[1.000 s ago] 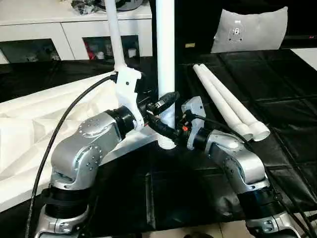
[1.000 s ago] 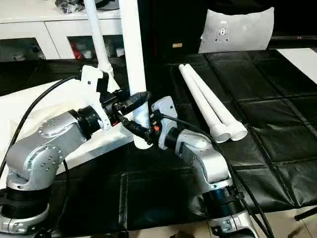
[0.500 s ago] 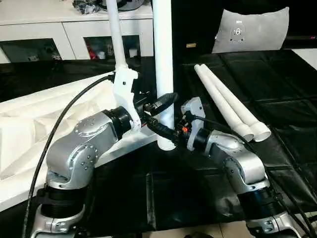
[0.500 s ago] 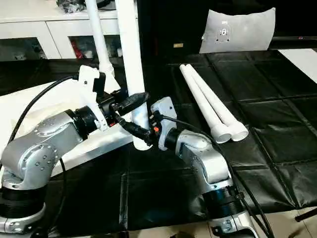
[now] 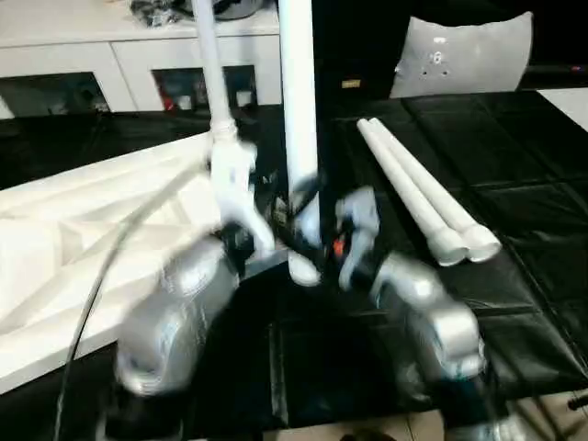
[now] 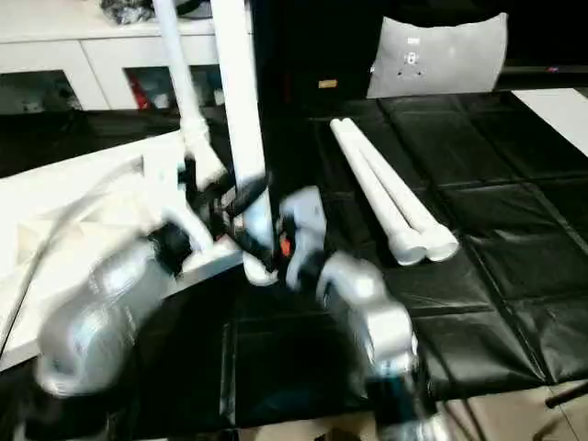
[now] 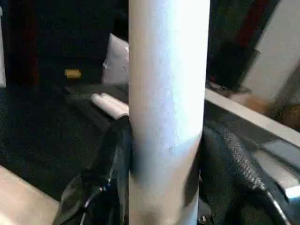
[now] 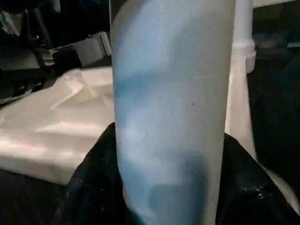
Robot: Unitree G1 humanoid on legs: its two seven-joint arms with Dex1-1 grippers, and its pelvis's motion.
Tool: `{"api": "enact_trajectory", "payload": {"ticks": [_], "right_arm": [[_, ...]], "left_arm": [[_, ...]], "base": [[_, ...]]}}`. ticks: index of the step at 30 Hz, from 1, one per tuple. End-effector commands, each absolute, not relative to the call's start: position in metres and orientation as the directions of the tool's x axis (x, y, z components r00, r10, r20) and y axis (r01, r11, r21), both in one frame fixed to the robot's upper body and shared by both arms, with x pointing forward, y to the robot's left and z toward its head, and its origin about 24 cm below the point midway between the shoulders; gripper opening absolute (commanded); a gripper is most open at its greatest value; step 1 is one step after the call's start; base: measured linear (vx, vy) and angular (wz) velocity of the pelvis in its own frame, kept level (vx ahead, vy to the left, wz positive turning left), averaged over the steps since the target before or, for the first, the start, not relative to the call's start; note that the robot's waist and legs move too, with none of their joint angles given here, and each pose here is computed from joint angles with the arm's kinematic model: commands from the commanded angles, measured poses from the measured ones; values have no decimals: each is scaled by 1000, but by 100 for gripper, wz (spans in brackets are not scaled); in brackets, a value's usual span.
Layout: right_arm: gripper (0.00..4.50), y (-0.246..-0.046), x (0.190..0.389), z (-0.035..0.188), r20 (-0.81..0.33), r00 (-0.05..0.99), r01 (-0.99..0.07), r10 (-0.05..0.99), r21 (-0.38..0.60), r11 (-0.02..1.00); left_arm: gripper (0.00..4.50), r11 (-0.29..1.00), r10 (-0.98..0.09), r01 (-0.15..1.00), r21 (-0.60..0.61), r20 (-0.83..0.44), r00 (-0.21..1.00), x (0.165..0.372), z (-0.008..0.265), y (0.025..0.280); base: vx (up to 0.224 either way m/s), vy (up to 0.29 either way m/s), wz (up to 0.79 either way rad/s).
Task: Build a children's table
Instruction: Insert table leg to table base
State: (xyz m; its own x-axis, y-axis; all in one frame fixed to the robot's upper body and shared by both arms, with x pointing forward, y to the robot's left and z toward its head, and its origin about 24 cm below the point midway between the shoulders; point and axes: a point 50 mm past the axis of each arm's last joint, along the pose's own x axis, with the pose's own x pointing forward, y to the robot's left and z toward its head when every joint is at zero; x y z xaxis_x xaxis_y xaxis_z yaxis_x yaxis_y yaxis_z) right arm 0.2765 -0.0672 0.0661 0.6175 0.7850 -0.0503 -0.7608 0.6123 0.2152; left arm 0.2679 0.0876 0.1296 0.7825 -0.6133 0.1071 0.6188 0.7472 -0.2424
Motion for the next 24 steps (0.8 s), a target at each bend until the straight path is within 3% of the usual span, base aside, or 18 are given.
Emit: {"api": "enact_trajectory", "payload": {"ticks": [1, 4, 8, 14, 23, 24], "right_arm": [[193, -76, 278, 74, -4, 653, -743, 757, 186, 643], [193, -82, 268, 64, -23, 653, -745, 757, 163, 647], [193, -87, 262, 55, -36, 648, -750, 761, 144, 646], [193, -91, 258, 47, -57, 650, -748, 758, 129, 652], [193, -93, 258, 46, -36, 640, -758, 768, 136, 638], [193, -94, 257, 50, 1, 600, -788, 800, 174, 591]], "left_arm": [[255, 714, -655, 655, -248, 93, 749, 264, 120, 86], [255, 676, -686, 680, -285, 93, 721, 256, 105, 87], [255, 670, -707, 703, -240, 83, 702, 252, 90, 88], [303, 637, -753, 748, -187, 58, 655, 242, 70, 87], [385, 615, -765, 767, -185, 96, 637, 242, 69, 88], [384, 586, -775, 779, -224, 125, 619, 243, 73, 89]], "base": [[0, 0, 0], [0, 0, 0], [0, 0, 0], [0, 0, 0], [0, 0, 0], [0, 0, 0]]}}
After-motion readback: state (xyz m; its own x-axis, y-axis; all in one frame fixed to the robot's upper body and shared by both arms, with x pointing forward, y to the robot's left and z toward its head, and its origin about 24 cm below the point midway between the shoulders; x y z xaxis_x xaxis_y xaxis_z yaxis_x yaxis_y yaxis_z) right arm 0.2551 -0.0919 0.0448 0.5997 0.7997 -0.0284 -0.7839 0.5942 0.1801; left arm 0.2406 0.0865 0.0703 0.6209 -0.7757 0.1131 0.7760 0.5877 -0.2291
